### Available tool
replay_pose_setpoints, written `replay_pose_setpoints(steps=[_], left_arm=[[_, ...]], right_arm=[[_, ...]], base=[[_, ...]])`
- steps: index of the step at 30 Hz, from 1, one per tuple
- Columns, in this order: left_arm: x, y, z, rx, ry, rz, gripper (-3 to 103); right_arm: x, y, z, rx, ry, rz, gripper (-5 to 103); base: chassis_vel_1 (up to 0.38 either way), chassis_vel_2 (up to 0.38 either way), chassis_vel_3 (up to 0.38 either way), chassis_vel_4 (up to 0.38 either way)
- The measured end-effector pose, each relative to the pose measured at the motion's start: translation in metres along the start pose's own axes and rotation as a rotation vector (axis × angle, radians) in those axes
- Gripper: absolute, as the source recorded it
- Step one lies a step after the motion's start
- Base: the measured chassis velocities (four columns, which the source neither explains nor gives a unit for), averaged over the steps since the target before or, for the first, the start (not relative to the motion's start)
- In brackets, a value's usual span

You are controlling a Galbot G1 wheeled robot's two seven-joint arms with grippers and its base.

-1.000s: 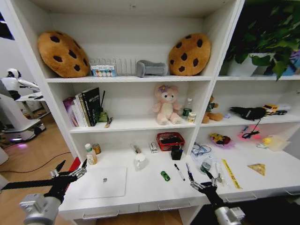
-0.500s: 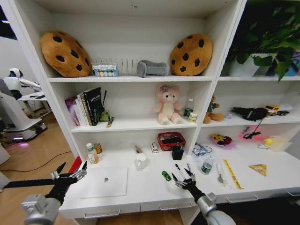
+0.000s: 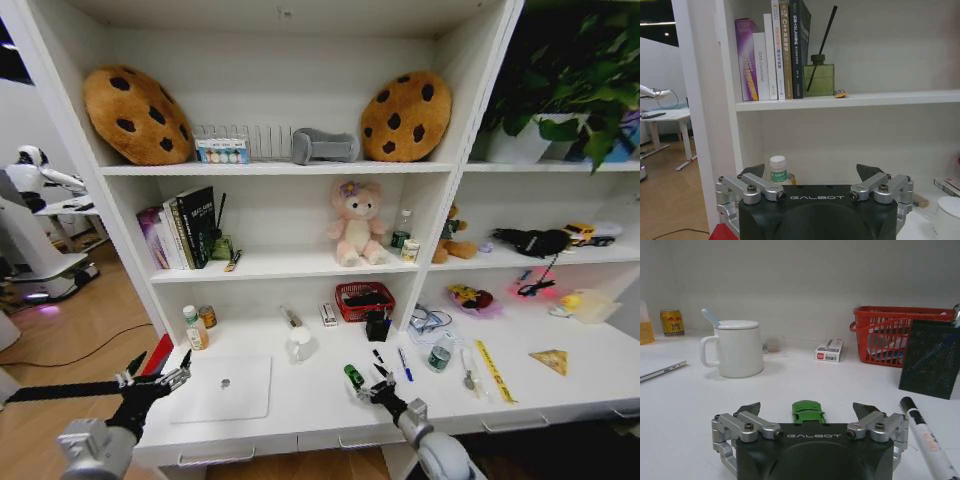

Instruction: Organize the objects on the table.

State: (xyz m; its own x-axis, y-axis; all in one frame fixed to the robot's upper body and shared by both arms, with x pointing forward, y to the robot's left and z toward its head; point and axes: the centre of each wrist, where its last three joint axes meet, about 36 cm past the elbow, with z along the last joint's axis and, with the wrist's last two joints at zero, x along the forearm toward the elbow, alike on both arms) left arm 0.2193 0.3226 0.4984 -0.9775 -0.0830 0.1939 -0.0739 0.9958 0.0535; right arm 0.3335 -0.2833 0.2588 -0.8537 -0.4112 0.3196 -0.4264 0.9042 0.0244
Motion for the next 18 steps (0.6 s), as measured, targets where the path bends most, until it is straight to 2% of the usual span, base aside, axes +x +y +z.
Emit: replay_pose_setpoints(steps=[16, 18], left_arm=[[0.002, 0.0, 0.0, -0.004, 0.004, -0.001, 100], [0.002, 0.0, 0.0, -0.006, 0.003, -0.004, 100]], right_arm=[[-0.026, 0.002, 0.008, -0.031, 0.027, 0.01, 102], [-0.026, 0.003, 0.012, -0.033, 0.036, 0.017, 93]], base=[[0.0, 0.0, 0.0, 0.0], [0.0, 0.0, 0.0, 0.0]])
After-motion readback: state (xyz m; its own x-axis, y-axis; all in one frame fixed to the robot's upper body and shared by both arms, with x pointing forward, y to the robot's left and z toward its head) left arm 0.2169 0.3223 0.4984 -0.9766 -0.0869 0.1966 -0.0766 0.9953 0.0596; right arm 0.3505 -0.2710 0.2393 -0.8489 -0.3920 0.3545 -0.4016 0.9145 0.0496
